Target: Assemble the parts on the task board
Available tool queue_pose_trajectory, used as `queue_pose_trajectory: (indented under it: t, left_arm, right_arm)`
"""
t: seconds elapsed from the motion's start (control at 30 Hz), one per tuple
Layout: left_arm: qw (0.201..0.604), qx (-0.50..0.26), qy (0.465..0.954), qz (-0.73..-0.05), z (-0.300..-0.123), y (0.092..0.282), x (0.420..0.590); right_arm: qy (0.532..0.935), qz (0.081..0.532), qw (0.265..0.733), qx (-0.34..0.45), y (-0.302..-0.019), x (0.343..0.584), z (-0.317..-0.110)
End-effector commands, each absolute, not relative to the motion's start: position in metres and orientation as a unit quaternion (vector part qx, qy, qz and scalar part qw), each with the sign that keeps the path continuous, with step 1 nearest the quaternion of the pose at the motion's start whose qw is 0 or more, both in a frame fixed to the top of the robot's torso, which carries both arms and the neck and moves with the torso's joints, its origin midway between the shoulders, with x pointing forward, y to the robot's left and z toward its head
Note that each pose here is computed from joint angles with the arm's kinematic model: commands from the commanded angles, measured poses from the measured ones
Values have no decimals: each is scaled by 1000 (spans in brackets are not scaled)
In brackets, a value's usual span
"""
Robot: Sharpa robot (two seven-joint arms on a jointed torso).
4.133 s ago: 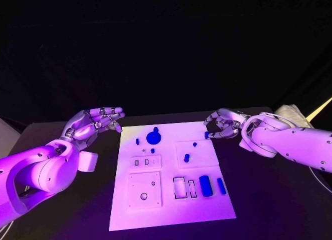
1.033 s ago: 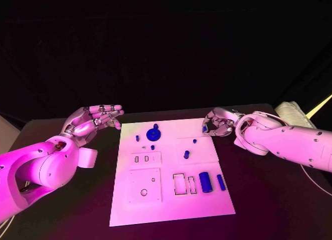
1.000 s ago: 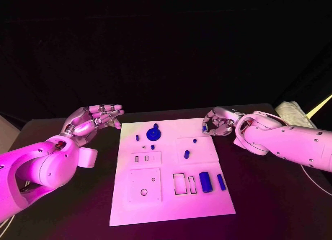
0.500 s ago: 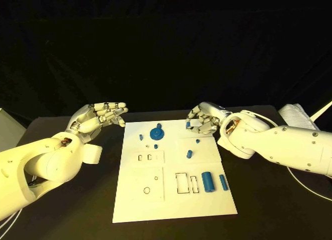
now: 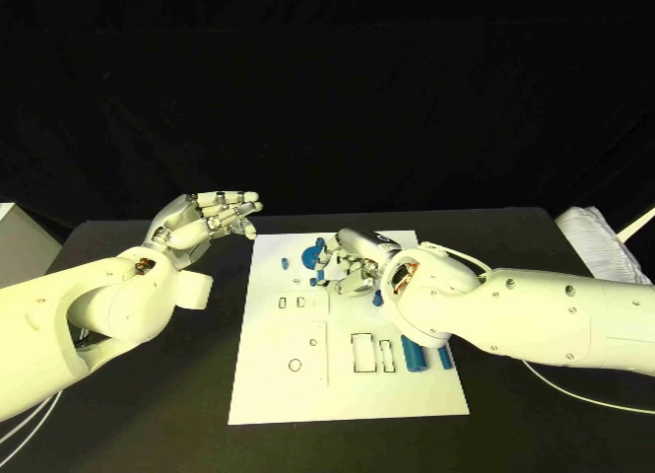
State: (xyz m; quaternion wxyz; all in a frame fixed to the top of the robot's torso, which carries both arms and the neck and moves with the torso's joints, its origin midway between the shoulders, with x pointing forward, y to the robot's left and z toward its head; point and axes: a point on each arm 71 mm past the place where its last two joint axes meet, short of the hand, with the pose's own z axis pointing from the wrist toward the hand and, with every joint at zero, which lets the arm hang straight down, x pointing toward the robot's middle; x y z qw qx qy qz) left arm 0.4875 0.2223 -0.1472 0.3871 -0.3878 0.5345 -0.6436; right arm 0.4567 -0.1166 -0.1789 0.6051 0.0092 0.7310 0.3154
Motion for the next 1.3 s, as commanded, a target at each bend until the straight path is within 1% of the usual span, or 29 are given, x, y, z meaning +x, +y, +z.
queue_pose_trajectory:
  t: [0.03,0.3,0.47,0.9,1.3]
  left_arm:
    - [380,-381,536,-651,-146,219,487]
    - [378,-380,537,-651,-147,217,487]
    - [377,-380,537,-652,-147,217,487]
    - [376,-379,539,-651,-147,217,486]
    - [375,-379,540,-651,-147,218,486]
  right_arm:
    - [739,283,611,2,-112,453,-185]
    - [755,270,597,-2,-100,444,-201]
    - [752,268,602,-9,-92,441,-209]
    - [742,266,615,-30,-84,443,-219]
    - [733,264,626,-39,-83,444,-221]
